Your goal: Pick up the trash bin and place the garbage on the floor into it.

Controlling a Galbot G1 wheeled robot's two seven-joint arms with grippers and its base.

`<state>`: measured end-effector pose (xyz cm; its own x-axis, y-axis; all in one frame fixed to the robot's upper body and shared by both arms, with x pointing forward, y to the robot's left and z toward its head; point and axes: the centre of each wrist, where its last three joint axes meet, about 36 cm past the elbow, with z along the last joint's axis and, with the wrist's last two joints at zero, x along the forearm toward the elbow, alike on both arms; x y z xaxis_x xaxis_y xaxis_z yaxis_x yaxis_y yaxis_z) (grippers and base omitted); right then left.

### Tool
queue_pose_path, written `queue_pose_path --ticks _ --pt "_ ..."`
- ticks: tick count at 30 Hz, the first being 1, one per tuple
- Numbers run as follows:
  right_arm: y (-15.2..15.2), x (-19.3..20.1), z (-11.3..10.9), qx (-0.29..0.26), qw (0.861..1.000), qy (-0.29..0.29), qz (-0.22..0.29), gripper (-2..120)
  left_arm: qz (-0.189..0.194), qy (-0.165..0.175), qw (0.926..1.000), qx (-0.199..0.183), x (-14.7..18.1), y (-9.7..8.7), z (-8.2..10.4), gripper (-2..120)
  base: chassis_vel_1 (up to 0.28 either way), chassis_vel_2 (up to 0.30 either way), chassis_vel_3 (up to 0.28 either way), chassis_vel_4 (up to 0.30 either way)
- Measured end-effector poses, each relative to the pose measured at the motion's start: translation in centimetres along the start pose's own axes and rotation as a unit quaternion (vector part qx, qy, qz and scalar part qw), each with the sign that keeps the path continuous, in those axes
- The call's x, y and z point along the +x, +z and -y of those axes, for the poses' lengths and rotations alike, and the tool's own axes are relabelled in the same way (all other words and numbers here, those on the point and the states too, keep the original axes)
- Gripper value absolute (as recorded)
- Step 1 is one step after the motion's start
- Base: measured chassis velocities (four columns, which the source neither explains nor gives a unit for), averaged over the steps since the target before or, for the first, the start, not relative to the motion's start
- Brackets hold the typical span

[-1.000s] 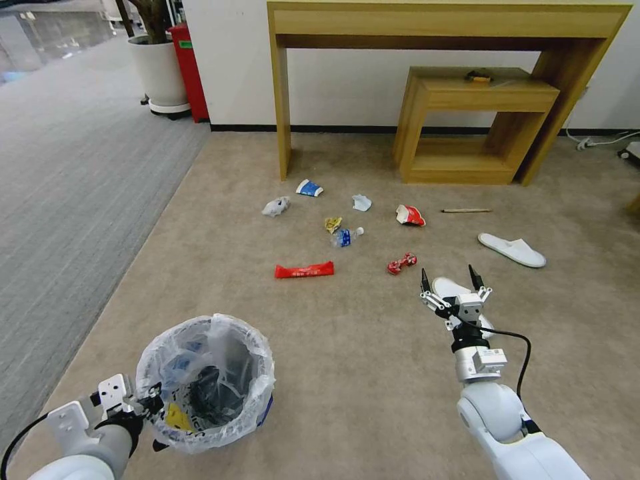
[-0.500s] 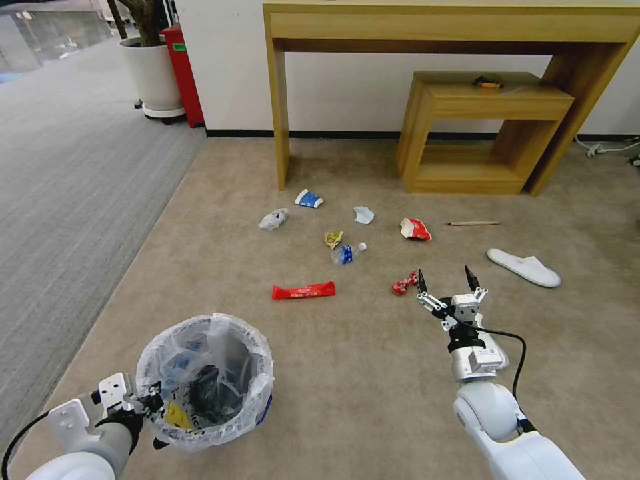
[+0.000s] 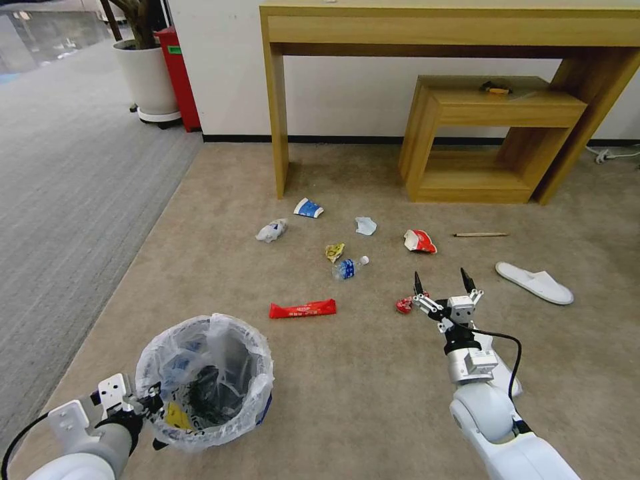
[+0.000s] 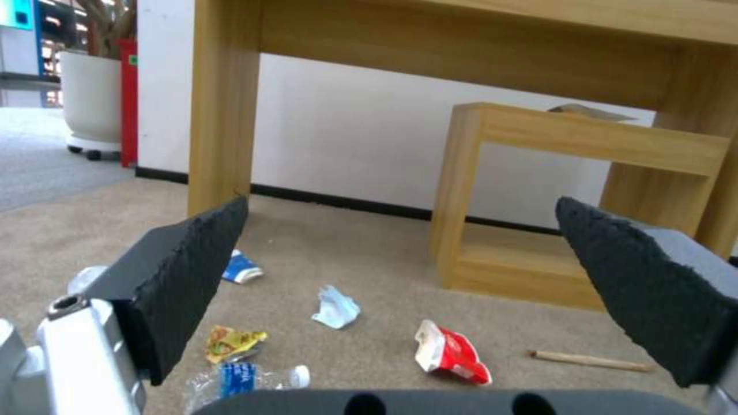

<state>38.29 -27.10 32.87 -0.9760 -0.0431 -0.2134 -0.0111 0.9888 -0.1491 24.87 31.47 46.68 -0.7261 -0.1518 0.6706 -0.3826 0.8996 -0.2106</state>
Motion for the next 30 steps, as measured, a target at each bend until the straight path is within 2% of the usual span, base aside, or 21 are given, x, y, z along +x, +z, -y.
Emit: queue_pose_path --ticks 21,26,30 --pt "0.5 -0.2 -0.9 -0.003 1.0 -0.006 -0.001 100 0.002 -0.001 1.0 0.0 -0.1 0.0 0.0 0 -0.076 0.073 0.079 -0.071" --pt "0.3 -0.6 -0.5 -0.002 1.0 -0.015 -0.027 100 0.002 0.0 1.0 0.0 -0.1 0.0 0.0 0 0.0 0.0 0.0 0.0" --pt "-0.2 -2.1 -0.7 -0.042 0.995 -0.045 -0.074 100 0.004 0.001 1.0 0.0 0.0 -0.1 0.0 0 0.0 0.0 0.0 0.0"
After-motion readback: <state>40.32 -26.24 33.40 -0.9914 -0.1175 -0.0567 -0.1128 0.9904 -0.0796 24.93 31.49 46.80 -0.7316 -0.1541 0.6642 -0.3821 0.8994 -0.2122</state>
